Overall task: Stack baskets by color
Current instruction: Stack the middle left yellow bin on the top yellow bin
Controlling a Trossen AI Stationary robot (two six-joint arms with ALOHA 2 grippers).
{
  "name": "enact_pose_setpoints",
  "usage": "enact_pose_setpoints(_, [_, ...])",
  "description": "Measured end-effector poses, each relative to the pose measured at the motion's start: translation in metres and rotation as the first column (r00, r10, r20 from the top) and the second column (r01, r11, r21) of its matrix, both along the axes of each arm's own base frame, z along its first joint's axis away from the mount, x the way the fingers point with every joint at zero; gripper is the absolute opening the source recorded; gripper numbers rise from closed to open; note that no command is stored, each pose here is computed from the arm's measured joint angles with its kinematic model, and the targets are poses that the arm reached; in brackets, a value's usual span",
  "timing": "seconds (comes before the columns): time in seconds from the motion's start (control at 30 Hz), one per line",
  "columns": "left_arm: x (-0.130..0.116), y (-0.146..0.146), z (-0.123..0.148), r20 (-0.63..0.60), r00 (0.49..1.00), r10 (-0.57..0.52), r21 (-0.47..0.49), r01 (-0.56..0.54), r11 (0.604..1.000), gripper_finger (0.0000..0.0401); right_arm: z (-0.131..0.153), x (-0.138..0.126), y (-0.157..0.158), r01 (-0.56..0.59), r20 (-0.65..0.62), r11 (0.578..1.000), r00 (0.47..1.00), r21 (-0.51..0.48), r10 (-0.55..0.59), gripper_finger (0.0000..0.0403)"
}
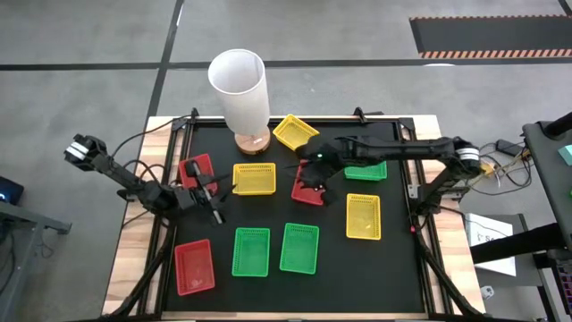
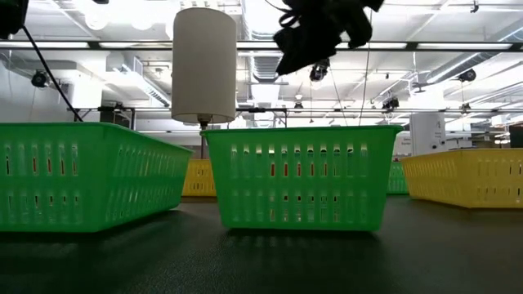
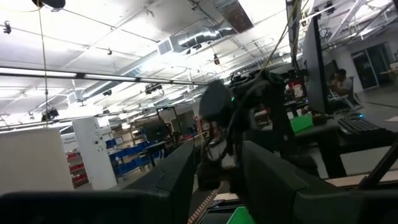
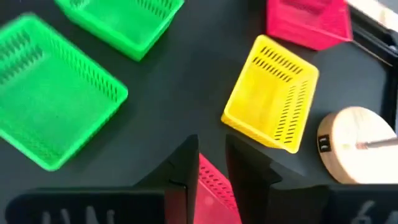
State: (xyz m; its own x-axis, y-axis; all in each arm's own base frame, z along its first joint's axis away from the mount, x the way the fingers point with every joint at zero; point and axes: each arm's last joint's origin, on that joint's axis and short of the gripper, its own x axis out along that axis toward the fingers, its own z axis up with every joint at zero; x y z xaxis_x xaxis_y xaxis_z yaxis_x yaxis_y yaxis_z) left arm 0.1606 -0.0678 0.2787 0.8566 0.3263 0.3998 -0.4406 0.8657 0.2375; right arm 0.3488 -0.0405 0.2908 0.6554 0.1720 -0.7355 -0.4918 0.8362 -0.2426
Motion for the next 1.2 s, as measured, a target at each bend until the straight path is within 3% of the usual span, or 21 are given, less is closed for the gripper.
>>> enact_pose_setpoints(0.2, [-0.008, -0.003, 0.005, 0.03, 0.999, -0.036, -0.019, 0.037, 0.999, 0.012, -0.015, 0.021, -0.003, -0.147, -0.045, 0.982, 0.989, -0.119, 0.143, 0.0139])
enact_pose_setpoints(0.4, [-0.017, -0.004, 0.009, 0.056, 0.996, -0.069, -0.031, 0.07, 0.997, 0.012, -0.029, 0.049, -0.008, -0.163, -0.042, 0.951, 0.987, -0.264, 0.157, 0.0179])
enact_pose_setpoints(0.6, [-0.022, -0.002, 0.012, 0.069, 0.995, -0.072, -0.038, 0.075, 0.996, 0.012, -0.046, 0.08, -0.012, -0.187, -0.056, 0.941, 0.982, -0.281, 0.179, 0.0177])
enact_pose_setpoints(0.87, [-0.025, 0.0, 0.014, 0.074, 0.995, -0.071, -0.04, 0.074, 0.996, 0.012, -0.063, 0.109, -0.016, -0.283, -0.224, 0.915, 0.949, -0.286, 0.224, 0.0164])
enact_pose_setpoints(1.2, [-0.024, -0.001, 0.013, 0.066, 0.995, -0.072, -0.035, 0.074, 0.997, 0.012, -0.088, 0.132, -0.024, -0.4, -0.403, 0.832, 0.884, -0.385, 0.238, 0.0148])
